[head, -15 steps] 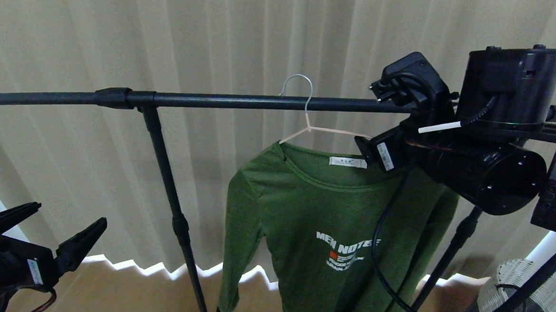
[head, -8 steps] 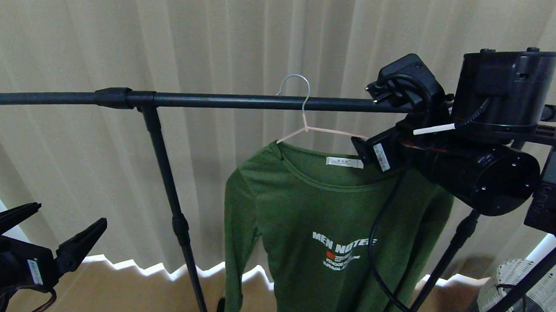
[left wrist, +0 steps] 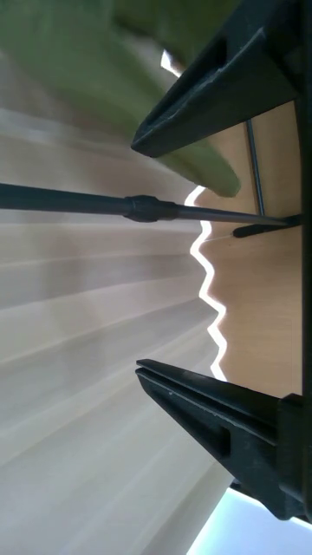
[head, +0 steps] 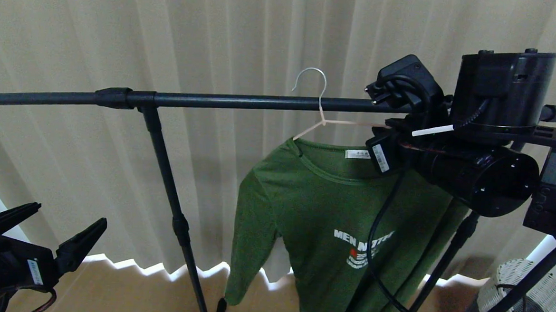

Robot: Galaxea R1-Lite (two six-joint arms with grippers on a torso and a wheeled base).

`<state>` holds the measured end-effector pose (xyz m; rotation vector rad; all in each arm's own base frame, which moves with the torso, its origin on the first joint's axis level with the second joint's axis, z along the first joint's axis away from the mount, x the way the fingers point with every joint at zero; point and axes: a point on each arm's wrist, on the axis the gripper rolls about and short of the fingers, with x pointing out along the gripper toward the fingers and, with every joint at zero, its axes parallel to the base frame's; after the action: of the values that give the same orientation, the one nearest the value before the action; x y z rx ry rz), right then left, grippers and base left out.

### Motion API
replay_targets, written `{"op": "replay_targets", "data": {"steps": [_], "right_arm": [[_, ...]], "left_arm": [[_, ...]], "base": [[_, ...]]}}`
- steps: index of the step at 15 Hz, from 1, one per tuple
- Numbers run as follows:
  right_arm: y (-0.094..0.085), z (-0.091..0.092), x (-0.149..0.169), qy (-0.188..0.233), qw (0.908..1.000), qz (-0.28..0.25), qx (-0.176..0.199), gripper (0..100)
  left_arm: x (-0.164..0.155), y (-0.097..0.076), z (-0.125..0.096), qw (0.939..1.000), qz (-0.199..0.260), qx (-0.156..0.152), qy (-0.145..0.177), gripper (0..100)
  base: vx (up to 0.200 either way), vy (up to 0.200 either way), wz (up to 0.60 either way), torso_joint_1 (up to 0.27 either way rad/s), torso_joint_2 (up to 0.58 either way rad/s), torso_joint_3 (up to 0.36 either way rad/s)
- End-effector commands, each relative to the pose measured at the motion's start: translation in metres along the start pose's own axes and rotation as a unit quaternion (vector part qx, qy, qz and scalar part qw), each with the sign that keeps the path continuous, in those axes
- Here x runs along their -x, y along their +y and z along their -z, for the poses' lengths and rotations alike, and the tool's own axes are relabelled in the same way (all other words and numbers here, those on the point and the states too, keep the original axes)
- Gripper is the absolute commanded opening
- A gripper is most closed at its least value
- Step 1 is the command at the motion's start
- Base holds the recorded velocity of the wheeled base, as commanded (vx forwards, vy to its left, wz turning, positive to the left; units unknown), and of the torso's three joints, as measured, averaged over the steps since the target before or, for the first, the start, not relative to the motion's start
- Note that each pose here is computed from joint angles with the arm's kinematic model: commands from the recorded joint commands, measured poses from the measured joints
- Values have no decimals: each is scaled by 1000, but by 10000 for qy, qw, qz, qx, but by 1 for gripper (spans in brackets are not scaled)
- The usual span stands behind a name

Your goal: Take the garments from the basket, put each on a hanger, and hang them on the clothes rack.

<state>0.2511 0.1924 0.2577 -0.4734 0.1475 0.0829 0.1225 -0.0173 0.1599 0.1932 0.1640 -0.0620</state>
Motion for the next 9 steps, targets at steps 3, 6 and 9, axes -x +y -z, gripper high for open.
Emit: {"op": "replay_targets", "data": {"steps": [3,6,9], "right_arm": [[-2,-1,2,-37,10000,16,-34,0],[-3,-1,3,-37,10000,16,-42,0],[-3,-1,3,-31,10000,14,-37,0]], "left_arm": [[0,0,0,10000,-1,-7,2,100],[0,0,0,10000,-3,-6,-6,100],[0,0,-1,10000,-4,2,-13,100]], "base": [[0,0,0,0,0,0],[0,0,0,0,0,0],[0,0,0,0,0,0]]}}
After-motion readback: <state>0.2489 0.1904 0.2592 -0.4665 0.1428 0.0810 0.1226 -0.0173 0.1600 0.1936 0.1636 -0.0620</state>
